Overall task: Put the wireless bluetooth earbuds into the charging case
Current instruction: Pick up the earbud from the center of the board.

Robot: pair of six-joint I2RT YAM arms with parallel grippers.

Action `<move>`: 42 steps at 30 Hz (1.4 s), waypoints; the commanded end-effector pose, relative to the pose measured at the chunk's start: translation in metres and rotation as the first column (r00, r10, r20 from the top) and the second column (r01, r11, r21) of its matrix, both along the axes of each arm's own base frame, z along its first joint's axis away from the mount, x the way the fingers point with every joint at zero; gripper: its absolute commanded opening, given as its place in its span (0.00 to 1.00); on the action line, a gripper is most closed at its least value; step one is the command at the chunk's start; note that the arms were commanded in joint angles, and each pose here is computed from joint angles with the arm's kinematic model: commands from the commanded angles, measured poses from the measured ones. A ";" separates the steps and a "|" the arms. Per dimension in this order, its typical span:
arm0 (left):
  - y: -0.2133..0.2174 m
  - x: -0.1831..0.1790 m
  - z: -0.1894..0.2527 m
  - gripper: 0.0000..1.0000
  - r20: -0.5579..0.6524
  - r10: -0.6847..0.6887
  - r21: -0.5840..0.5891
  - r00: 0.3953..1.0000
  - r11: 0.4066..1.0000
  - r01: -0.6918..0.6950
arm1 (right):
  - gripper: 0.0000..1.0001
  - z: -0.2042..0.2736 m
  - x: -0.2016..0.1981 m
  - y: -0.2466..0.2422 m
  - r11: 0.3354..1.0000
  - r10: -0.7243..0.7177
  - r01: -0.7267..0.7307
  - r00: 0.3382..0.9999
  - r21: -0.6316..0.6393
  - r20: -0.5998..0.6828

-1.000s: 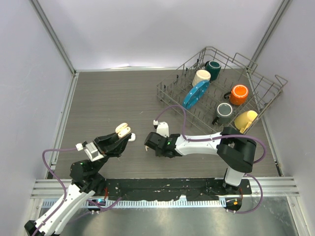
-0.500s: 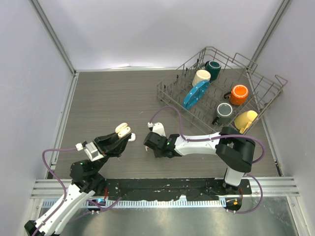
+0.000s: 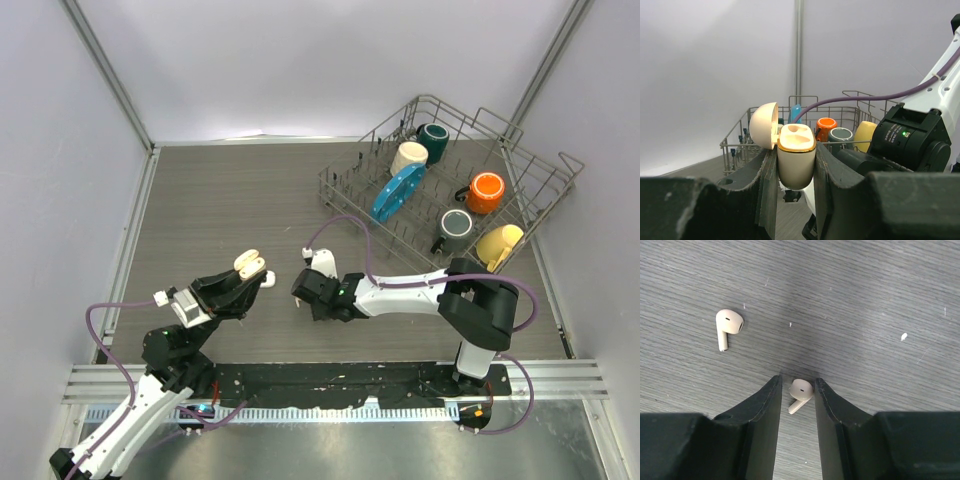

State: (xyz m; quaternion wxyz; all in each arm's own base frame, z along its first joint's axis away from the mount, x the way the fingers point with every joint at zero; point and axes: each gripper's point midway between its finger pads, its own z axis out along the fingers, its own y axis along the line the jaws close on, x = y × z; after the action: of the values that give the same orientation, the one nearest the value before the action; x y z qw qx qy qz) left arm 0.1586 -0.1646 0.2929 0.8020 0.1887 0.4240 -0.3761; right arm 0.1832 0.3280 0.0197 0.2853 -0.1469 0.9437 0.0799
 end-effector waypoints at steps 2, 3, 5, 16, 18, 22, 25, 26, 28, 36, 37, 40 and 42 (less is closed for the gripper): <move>-0.003 0.008 -0.027 0.00 -0.042 0.008 0.012 0.999 1.000 -0.008 | 0.37 0.007 0.002 0.004 0.998 -0.055 0.055 0.998 0.027 0.013; -0.003 0.008 -0.027 0.00 -0.044 0.009 0.012 0.999 1.000 -0.009 | 0.36 0.006 0.001 0.003 0.998 -0.056 0.056 0.998 0.024 0.011; -0.003 0.008 -0.028 0.00 -0.044 0.009 0.012 0.999 1.000 -0.009 | 0.36 0.007 0.002 0.002 0.998 -0.059 0.059 0.998 0.018 0.012; -0.003 0.008 -0.028 0.00 -0.049 0.005 0.010 0.999 1.000 -0.004 | 0.30 0.009 0.000 0.002 0.998 -0.062 0.061 0.998 0.009 0.021; -0.003 0.007 -0.027 0.00 -0.047 0.005 0.009 0.999 1.000 -0.004 | 0.29 0.011 0.001 0.002 0.998 -0.062 0.062 0.998 0.013 0.027; -0.003 0.007 -0.027 0.00 -0.049 0.005 0.008 0.999 1.000 -0.005 | 0.27 0.017 0.006 0.001 0.997 -0.073 0.072 0.996 0.020 0.057; -0.003 0.007 -0.026 0.00 -0.046 0.005 0.006 0.999 1.000 -0.005 | 0.24 0.020 0.008 0.002 0.998 -0.066 0.065 0.995 0.022 0.071; -0.003 0.007 -0.027 0.00 -0.050 0.005 0.008 0.999 1.000 -0.005 | 0.23 0.021 0.009 0.003 0.998 -0.064 0.062 0.995 0.024 0.076; -0.003 0.007 -0.027 0.00 -0.049 0.005 0.008 0.999 1.000 -0.005 | 0.20 0.027 0.011 0.007 0.998 -0.051 0.046 0.994 0.046 0.093; -0.001 0.012 -0.030 0.00 -0.075 0.024 0.005 0.997 1.000 -0.024 | 0.13 0.095 0.034 -0.008 0.979 -0.096 0.029 0.940 0.201 0.328; 0.001 0.014 -0.030 0.00 -0.085 0.037 0.000 0.996 0.999 -0.037 | 0.11 0.116 0.036 -0.012 0.967 -0.120 0.026 0.924 0.253 0.362; 0.003 0.020 -0.034 0.00 -0.124 0.058 -0.002 0.991 0.998 -0.059 | 0.08 0.143 0.039 -0.021 0.952 -0.133 -0.012 0.883 0.306 0.449; 0.002 0.021 -0.036 0.00 -0.132 0.058 0.003 0.990 0.998 -0.058 | 0.07 0.172 0.040 -0.026 0.931 -0.151 -0.052 0.845 0.361 0.512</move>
State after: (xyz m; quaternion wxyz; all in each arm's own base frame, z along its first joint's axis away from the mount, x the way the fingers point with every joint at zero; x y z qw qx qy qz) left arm 0.1659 -0.1606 0.2880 0.7983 0.1661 0.4427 -0.3730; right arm 0.2071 0.3067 0.1309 0.4601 -0.1068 0.8656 0.1660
